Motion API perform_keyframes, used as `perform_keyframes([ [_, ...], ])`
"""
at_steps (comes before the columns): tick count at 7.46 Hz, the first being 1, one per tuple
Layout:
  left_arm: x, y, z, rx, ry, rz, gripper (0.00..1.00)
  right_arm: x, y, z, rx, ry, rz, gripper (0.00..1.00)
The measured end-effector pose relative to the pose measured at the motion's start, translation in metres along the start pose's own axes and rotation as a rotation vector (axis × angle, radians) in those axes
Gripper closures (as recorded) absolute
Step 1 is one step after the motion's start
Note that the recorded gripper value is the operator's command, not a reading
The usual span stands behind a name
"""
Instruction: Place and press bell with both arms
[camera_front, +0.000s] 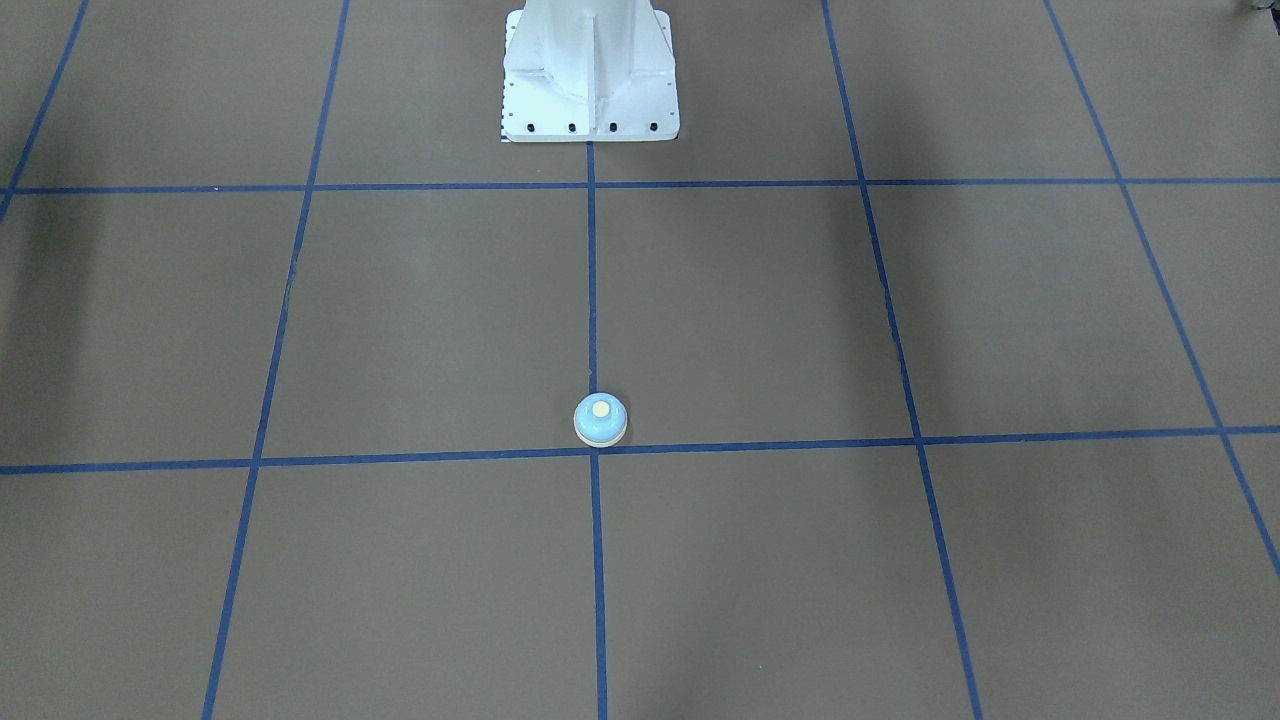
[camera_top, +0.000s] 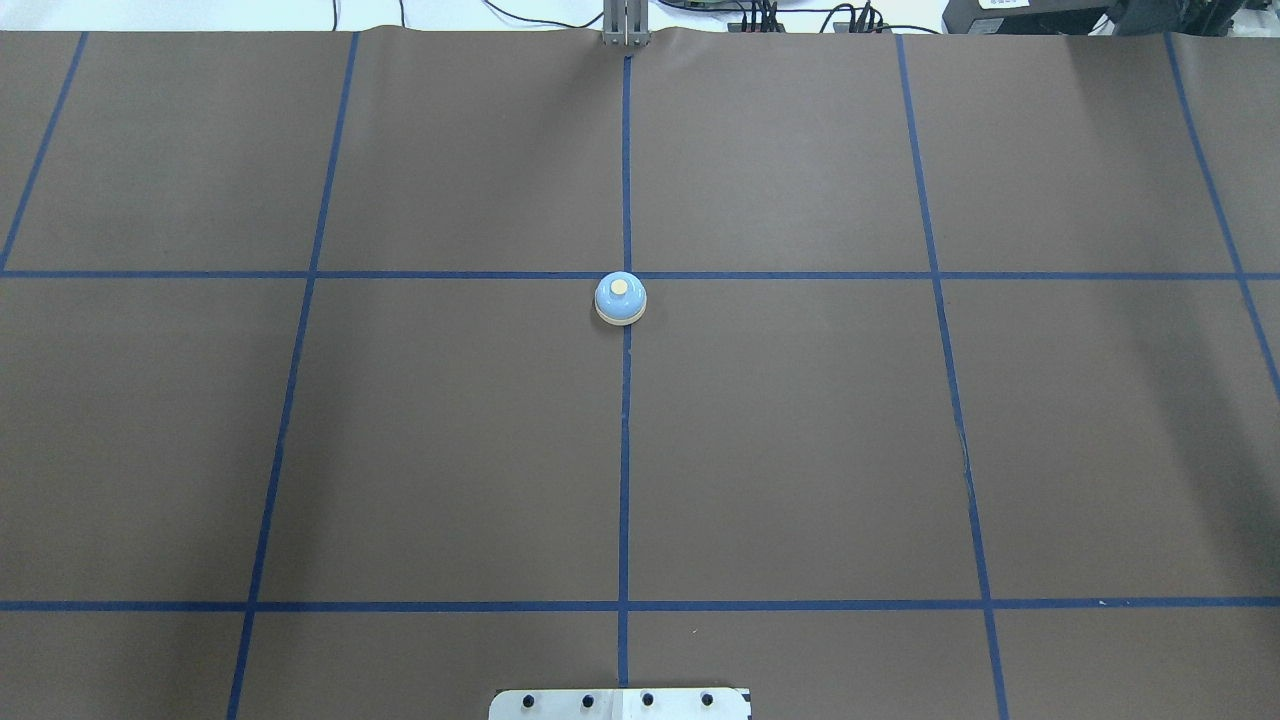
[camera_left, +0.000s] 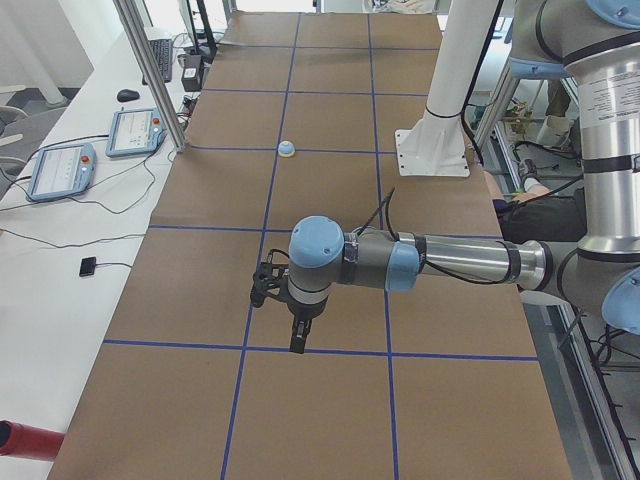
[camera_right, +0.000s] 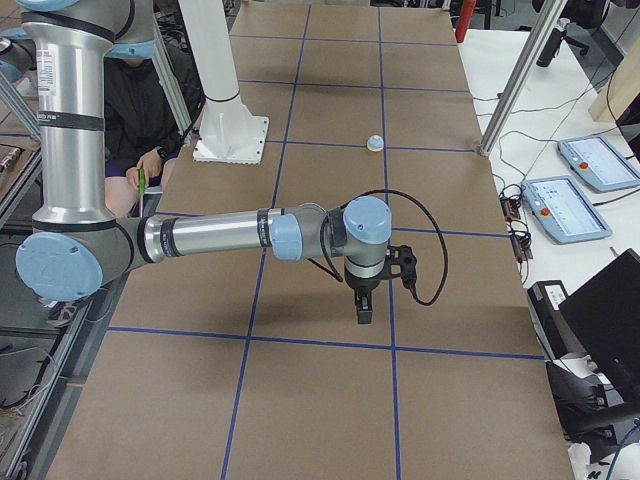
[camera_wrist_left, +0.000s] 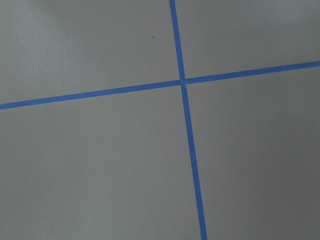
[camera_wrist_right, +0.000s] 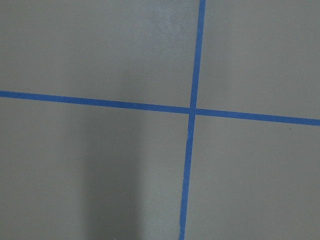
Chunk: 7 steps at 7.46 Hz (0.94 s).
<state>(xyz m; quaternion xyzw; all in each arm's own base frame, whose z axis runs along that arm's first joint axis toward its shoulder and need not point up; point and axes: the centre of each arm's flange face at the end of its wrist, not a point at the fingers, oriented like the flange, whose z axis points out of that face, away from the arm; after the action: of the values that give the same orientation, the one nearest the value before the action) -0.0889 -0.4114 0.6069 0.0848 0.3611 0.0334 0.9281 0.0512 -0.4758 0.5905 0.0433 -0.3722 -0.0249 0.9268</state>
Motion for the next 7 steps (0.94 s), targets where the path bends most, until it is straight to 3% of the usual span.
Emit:
perform_keyframes([
  [7, -0.0012, 0.0037, 0.0014, -0.005, -0.001, -0.004, 0.0, 0.0008, 0.0013, 0.0009, -0.002, -0.001, 0.002, 0.0],
])
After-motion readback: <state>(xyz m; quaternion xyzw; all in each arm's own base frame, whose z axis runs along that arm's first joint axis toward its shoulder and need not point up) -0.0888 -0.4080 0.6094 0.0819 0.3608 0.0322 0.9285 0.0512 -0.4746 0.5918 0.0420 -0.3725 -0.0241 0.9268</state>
